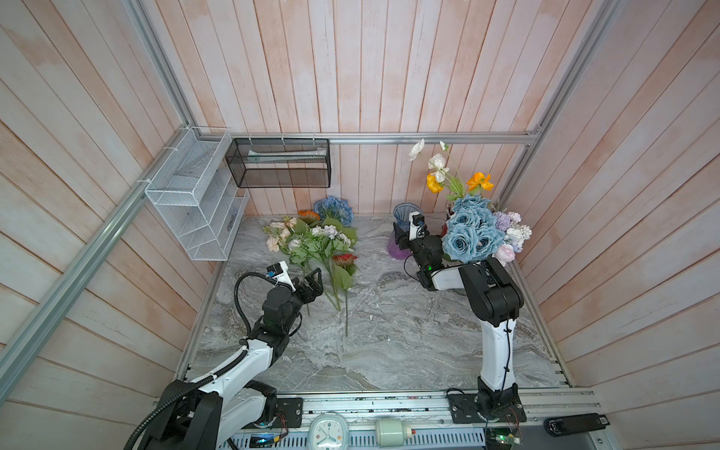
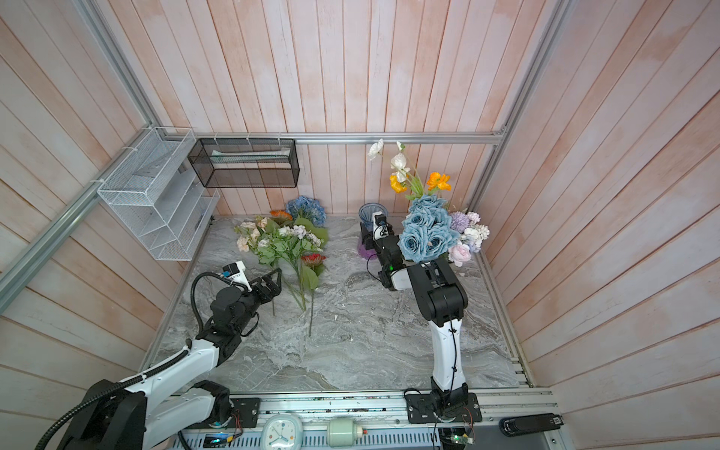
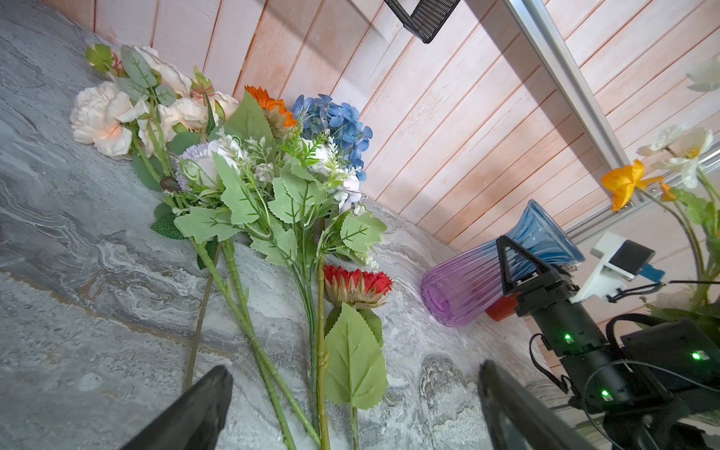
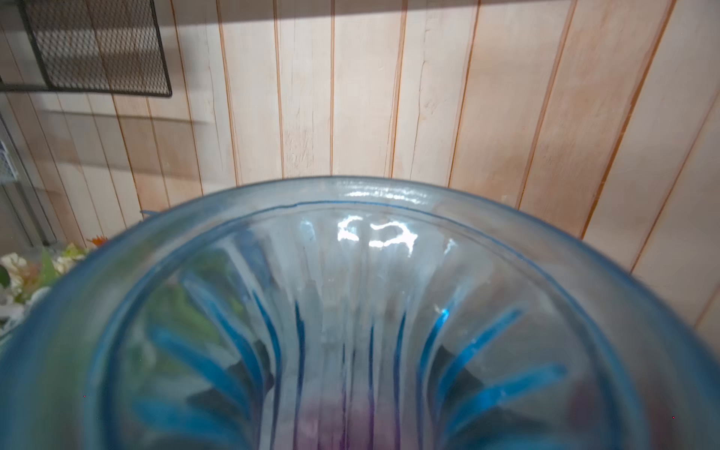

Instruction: Arrange the flowers into the vase

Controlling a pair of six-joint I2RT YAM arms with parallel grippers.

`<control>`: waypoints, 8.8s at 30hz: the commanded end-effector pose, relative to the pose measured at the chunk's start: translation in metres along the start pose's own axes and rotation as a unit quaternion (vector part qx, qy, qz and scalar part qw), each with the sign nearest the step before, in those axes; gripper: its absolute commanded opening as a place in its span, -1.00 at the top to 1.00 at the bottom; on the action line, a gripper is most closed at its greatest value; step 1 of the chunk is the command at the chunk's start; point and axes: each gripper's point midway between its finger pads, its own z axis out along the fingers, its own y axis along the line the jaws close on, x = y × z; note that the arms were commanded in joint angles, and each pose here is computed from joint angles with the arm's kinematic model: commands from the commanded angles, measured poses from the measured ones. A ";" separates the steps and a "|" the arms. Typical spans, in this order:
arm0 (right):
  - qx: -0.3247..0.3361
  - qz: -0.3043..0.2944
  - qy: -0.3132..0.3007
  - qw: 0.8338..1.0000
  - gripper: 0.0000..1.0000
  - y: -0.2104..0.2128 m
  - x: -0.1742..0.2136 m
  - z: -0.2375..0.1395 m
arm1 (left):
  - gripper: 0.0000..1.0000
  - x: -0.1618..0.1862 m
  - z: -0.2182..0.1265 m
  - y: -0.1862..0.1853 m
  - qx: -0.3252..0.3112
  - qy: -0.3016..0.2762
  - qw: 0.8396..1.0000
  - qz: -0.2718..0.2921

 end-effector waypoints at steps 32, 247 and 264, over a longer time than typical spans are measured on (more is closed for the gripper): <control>-0.138 -0.008 0.071 0.988 -0.07 0.160 -0.019 -0.180 | -0.47 -0.007 -0.015 0.015 -0.014 0.036 0.999 0.031; -0.390 0.113 -0.072 0.911 1.00 0.160 -0.299 -0.159 | -0.86 -0.034 -0.005 -0.089 0.137 -0.013 0.990 0.038; -0.285 0.091 -0.022 0.954 1.00 0.123 -0.218 -0.161 | -1.00 -0.004 0.004 -0.011 0.028 0.037 0.998 -0.032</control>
